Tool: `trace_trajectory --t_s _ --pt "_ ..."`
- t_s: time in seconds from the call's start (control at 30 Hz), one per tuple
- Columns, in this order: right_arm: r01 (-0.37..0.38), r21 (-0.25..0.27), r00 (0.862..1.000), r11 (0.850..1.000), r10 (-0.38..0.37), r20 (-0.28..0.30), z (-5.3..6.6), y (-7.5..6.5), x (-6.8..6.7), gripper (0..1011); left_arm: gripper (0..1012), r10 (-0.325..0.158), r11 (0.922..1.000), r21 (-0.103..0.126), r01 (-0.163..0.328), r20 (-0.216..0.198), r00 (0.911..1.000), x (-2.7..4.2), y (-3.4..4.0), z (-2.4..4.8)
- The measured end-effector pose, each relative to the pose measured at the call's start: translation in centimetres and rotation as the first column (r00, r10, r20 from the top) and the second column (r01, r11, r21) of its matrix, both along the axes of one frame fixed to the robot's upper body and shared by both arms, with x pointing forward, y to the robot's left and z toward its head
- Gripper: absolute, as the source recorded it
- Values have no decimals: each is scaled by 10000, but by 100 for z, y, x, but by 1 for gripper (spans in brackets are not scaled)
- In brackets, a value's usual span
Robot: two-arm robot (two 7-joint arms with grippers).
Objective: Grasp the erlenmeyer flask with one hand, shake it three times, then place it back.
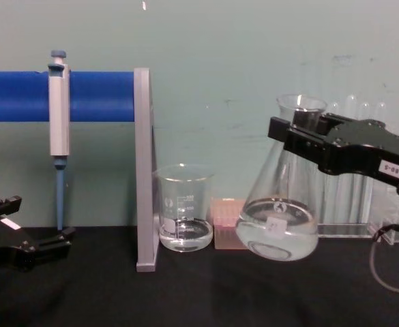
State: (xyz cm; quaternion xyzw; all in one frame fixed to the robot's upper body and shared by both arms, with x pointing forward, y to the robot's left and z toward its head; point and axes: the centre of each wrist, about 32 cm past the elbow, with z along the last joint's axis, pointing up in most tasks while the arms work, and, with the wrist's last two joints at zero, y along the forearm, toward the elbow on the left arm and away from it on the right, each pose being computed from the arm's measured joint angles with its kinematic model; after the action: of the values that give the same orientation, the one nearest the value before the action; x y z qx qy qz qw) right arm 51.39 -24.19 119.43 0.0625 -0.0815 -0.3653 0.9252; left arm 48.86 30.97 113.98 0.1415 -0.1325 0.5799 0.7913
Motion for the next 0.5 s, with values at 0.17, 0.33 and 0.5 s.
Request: trace_trajectory --t_s 0.17,0.33,0.5 --pt "318 20 9994 9995 -318 -151 -13 -14 -41 456 1001 0 10000 1 0 0 10000 0 0 0" --pt "542 35 9982 9985 -541 -241 -21 -33 -66 453 1001 0 10000 0 0 0 10000 0 0 0" --pt "662 55 9974 9978 -660 -304 -34 -41 -87 453 1001 1 10000 0 -1 0 10000 0 0 0"
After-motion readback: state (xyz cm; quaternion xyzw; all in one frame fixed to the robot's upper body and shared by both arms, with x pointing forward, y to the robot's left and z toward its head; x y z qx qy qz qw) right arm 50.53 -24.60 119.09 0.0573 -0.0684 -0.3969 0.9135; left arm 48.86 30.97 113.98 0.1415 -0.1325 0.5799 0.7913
